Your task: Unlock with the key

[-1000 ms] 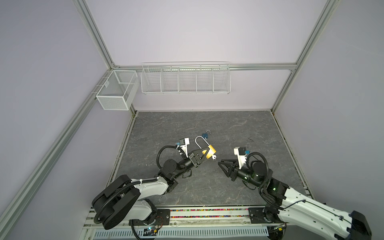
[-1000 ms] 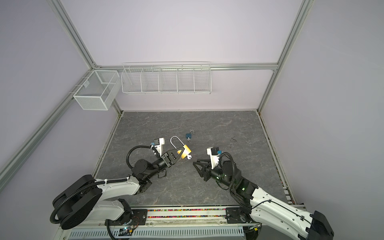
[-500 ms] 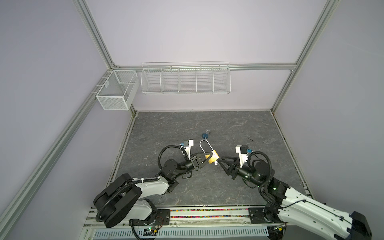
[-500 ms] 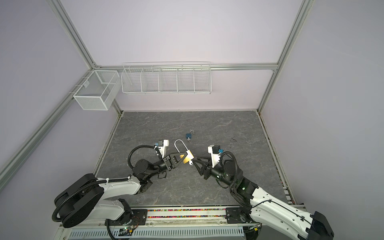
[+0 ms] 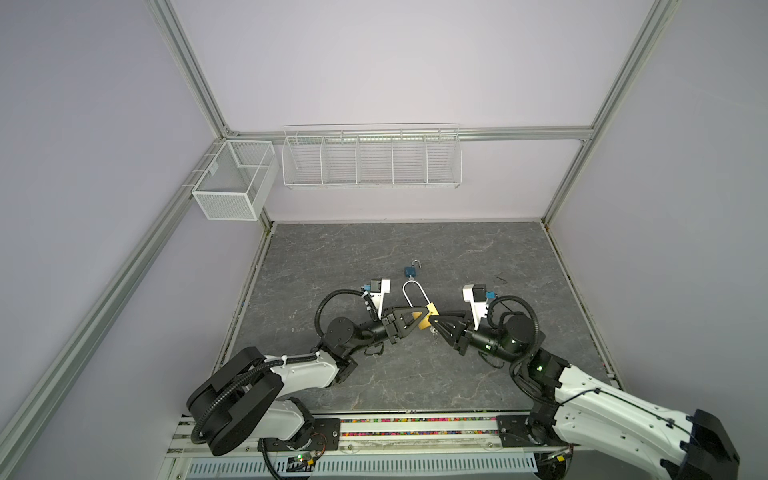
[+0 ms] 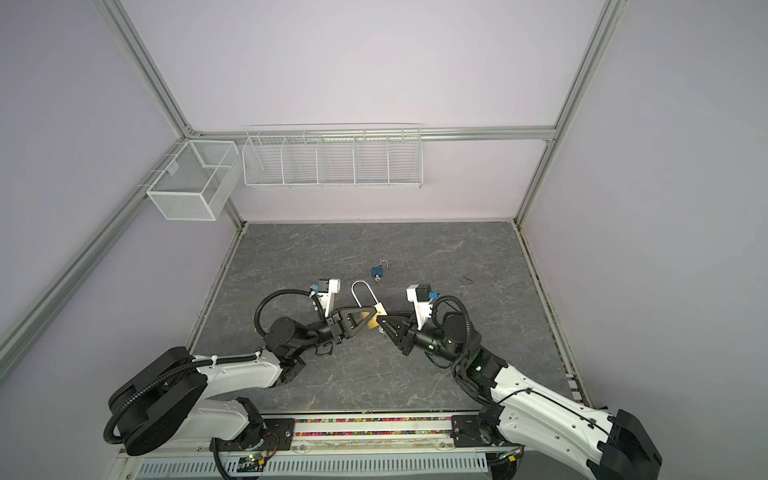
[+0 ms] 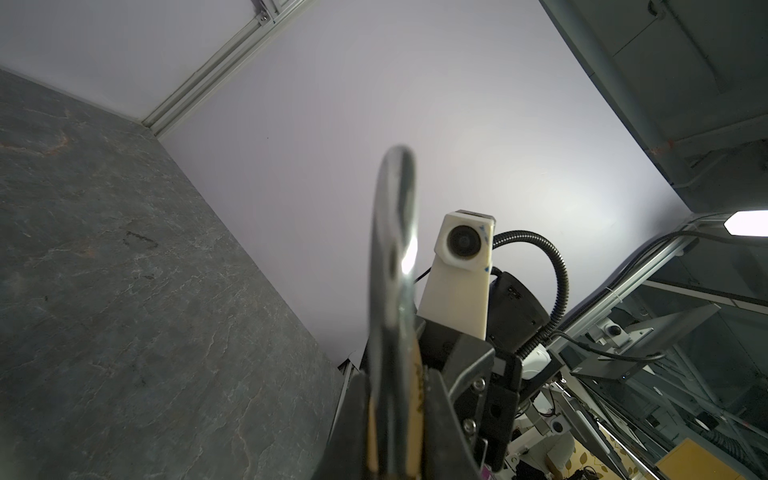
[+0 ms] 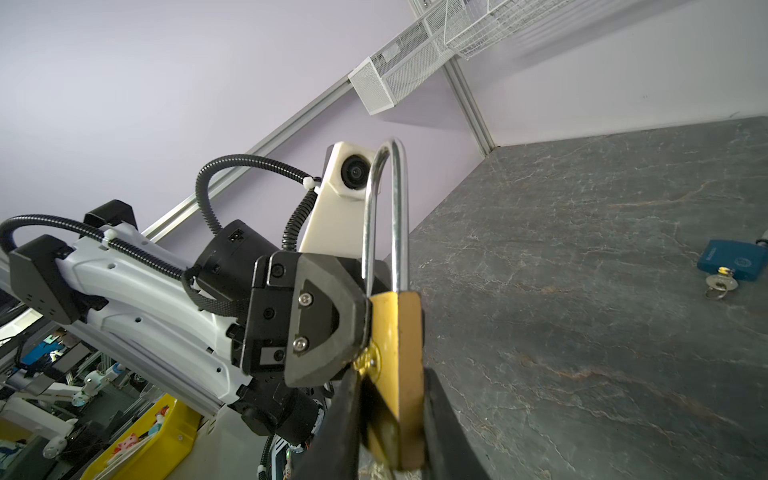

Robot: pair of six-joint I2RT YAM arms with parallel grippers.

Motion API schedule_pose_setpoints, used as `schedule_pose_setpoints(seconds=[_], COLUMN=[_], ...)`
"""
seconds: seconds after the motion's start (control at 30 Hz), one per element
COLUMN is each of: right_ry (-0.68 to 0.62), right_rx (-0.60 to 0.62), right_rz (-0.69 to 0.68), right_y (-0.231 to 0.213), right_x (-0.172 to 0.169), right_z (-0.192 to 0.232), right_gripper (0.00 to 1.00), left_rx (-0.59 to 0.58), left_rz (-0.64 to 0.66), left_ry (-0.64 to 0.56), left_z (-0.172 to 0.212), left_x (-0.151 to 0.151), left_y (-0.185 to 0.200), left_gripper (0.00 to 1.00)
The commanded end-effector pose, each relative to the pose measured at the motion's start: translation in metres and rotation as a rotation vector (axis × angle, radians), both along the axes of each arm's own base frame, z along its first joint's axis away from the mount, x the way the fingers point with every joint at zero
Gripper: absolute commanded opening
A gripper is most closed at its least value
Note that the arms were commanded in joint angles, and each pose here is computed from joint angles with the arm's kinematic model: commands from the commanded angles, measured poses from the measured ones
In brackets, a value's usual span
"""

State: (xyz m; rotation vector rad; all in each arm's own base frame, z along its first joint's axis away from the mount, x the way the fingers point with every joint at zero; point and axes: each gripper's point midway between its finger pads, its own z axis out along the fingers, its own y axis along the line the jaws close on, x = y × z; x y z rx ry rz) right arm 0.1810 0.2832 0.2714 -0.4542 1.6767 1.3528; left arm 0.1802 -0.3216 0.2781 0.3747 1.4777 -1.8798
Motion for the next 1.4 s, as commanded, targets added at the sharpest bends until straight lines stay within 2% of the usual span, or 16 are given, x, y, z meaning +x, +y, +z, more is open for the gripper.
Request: schedule_pose_setpoints(seconds=[0.0,0.07,0.27,0.4,0.57,0.67,0.8,0.9,1.03,1.2,1.27,1.37], right_ry=[-0.051,-0.053,-0.059,-0.069,-0.073,-0.072,-0.072,-0.069,-0.067,-0.066,-0.068,-0.069], right_rx=[0.036,0.038,0.059,0.082,0.097,0.1,0.115,0.119,0.131,0.138,0.139,0.139], right_rz=[0.062,0.057,0.05,0.011,-0.038,-0.046,-0.074,-0.102,-0.126,-0.149,-0.15,-0.153], right_y=[0.008,0.007,0.004,-0.001,-0.006,-0.006,-0.011,-0.015,-0.018,-0.021,-0.022,-0.023], right_x=[-0.008,-0.008,-0.006,0.0,0.009,0.011,0.014,0.017,0.02,0.023,0.023,0.023], right_z=[0.018,0.018,0.023,0.031,0.039,0.041,0.042,0.042,0.043,0.043,0.044,0.044], right_gripper=[0.13,0.06,0.06,0.06,0.06,0.06,0.06,0.06,0.06,0.06,0.06,0.06], left_rx=[-0.092,-0.091,-0.078,-0.079,-0.083,-0.082,-0.081,-0.081,-0.076,-0.077,-0.077,-0.081], left_rz=[-0.024,-0.022,-0.036,-0.044,-0.06,-0.061,-0.056,-0.057,-0.08,-0.096,-0.094,-0.075], left_ry=[-0.115,-0.119,-0.133,-0.143,-0.146,-0.145,-0.145,-0.142,-0.134,-0.125,-0.12,-0.118], left_z=[0.039,0.039,0.036,0.037,0.041,0.04,0.039,0.039,0.037,0.038,0.038,0.038], left_x=[-0.01,-0.01,-0.011,-0.013,-0.014,-0.014,-0.015,-0.015,-0.016,-0.017,-0.017,-0.014], left_y=[0.0,0.0,-0.003,-0.004,-0.005,-0.005,-0.004,-0.004,-0.007,-0.011,-0.012,-0.011], left_gripper=[0.0,0.0,0.0,0.18,0.27,0.44,0.54,0.56,0.55,0.44,0.34,0.12])
